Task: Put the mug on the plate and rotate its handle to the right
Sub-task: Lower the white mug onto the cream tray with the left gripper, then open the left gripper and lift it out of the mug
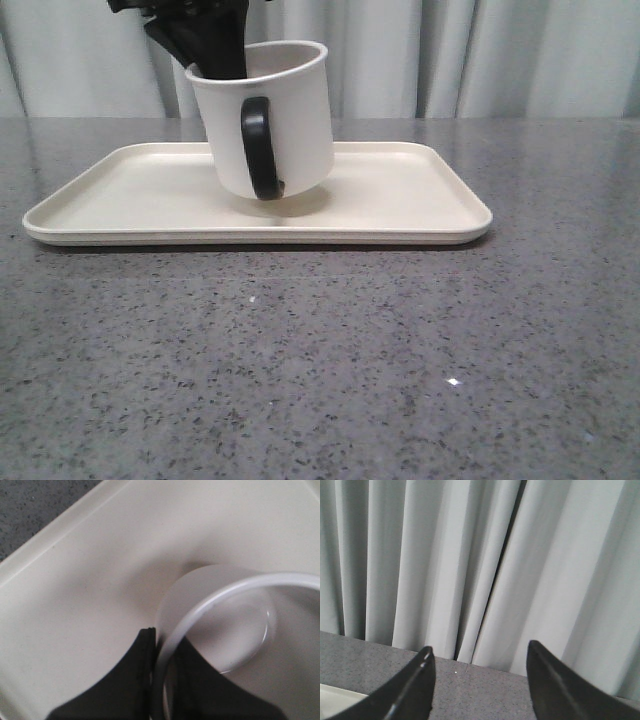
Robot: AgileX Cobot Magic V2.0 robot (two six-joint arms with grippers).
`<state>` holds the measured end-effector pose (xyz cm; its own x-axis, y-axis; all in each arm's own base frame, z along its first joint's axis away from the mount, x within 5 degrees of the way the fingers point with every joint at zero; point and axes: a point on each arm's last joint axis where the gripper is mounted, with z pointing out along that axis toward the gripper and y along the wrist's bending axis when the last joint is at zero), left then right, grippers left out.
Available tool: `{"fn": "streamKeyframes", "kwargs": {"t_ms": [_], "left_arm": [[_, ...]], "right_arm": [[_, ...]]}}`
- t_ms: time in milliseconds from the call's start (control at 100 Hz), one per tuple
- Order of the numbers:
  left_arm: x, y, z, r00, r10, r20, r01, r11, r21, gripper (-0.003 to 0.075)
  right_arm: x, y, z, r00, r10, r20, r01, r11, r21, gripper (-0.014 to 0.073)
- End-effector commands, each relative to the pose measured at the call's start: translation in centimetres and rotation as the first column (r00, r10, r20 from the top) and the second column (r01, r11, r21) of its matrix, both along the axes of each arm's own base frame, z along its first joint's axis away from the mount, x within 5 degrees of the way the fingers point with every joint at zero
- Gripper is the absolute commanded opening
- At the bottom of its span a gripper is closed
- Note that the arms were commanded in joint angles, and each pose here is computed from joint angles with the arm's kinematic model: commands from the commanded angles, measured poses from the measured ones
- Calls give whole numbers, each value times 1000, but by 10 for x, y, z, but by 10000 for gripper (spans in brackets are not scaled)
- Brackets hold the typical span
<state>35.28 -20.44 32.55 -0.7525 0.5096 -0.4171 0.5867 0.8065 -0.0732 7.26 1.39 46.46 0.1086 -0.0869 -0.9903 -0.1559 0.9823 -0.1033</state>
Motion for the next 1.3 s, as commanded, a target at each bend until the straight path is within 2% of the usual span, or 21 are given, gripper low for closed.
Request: {"fn": "streamKeyframes", "kwargs": {"t_ms": [0,420,1290], "left_arm": [[-7,1,31,994,-1,108,7,999,-54,-20],[1,-4,10,999,-7,43,8,1000,-18,-20],[-1,-3,8,1000,-13,7,13,1000,1,-18]], "right_arm": [[1,-1,11,997,-15,73,15,1000,3,424],[1,-1,11,997,-15,73,15,1000,3,424],[1,-1,11,997,-15,73,15,1000,3,424]]}}
